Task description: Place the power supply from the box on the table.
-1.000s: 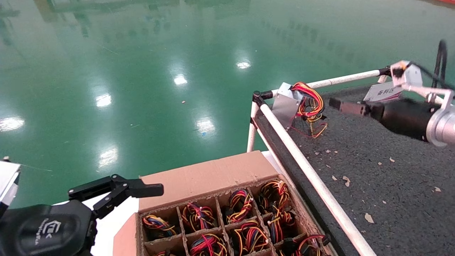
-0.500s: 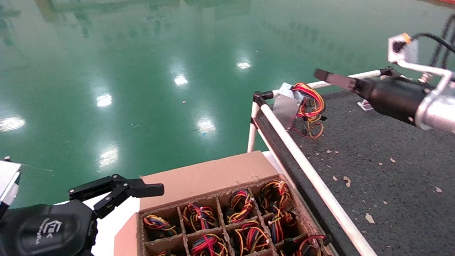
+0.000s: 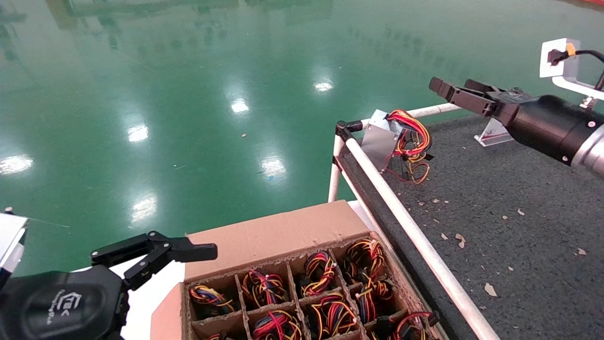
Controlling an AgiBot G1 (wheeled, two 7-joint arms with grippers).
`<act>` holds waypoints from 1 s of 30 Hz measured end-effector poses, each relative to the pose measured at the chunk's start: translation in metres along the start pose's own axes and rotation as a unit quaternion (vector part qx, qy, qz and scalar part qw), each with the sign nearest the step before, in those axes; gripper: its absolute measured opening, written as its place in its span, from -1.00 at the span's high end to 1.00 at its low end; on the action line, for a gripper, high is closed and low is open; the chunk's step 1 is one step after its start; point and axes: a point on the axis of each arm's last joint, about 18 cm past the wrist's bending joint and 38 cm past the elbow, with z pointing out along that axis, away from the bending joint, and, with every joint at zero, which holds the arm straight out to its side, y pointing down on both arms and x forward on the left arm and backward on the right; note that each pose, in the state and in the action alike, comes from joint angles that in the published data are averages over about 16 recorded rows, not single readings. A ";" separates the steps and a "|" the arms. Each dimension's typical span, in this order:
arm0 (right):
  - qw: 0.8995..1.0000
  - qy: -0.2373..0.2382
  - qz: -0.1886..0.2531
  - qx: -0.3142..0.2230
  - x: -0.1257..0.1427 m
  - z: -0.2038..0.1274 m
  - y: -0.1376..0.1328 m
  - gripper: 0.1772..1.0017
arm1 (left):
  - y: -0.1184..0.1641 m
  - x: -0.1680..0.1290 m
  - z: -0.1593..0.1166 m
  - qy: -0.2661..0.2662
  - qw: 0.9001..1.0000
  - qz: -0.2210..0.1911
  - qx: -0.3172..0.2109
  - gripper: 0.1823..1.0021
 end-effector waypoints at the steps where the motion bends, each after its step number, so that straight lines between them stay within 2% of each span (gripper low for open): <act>1: 1.000 -0.007 -0.004 0.003 -0.001 -0.002 0.000 -1.00 | 0.000 0.000 0.000 0.000 1.000 0.000 0.000 -1.00; 9: 0.997 -0.067 -0.036 0.018 -0.015 -0.019 0.002 -1.00 | 0.000 0.000 0.000 0.000 1.000 0.000 0.000 -1.00; 17: 0.987 -0.142 -0.067 0.018 -0.046 -0.041 0.008 -1.00 | 0.000 0.000 0.000 0.000 1.000 0.000 0.000 -1.00; 24: 0.972 -0.218 -0.089 0.004 -0.084 -0.065 0.018 -1.00 | 0.000 0.000 0.000 0.000 1.000 0.000 0.000 -1.00; 30: 0.951 -0.289 -0.103 -0.018 -0.125 -0.089 0.029 -1.00 | 0.000 0.000 0.000 0.000 1.000 0.000 0.000 -1.00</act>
